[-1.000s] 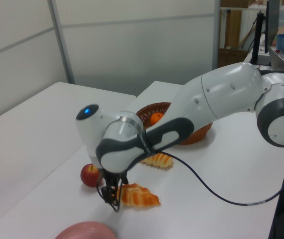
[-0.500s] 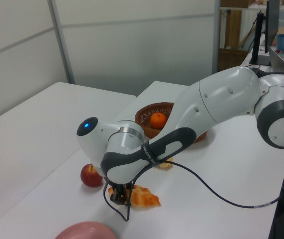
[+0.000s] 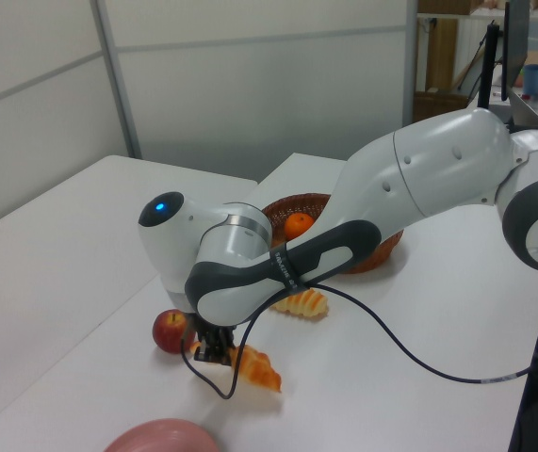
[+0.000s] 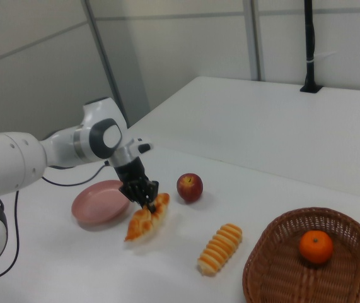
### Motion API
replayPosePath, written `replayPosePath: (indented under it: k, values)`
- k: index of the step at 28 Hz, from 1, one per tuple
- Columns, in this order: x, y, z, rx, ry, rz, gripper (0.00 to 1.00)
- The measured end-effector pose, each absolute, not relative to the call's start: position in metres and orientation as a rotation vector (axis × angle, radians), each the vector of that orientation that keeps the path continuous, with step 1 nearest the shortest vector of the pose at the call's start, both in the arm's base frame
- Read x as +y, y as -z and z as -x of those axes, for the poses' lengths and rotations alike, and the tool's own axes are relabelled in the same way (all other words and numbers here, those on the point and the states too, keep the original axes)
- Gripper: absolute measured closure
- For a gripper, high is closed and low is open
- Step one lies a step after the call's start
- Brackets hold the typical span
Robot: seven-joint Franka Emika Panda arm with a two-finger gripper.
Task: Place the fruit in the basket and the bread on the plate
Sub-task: 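Carry the croissant onto the pink plate and release it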
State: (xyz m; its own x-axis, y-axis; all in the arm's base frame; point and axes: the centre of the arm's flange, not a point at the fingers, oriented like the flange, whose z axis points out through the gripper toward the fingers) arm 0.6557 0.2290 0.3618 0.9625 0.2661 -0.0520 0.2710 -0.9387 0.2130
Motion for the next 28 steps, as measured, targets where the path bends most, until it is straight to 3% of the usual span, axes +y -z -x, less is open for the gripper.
replayPosePath:
  k: [11, 17, 22, 28]
  values:
    - [0.329, -0.397, -0.624, 0.511, -0.081, -2.988, 0.80]
    - [0.398, -0.409, -0.600, 0.664, -0.282, -3.050, 0.80]
    - [0.436, -0.391, -0.590, 0.765, -0.400, -3.062, 0.85]
    - [0.437, -0.364, -0.595, 0.793, -0.403, -3.028, 0.84]
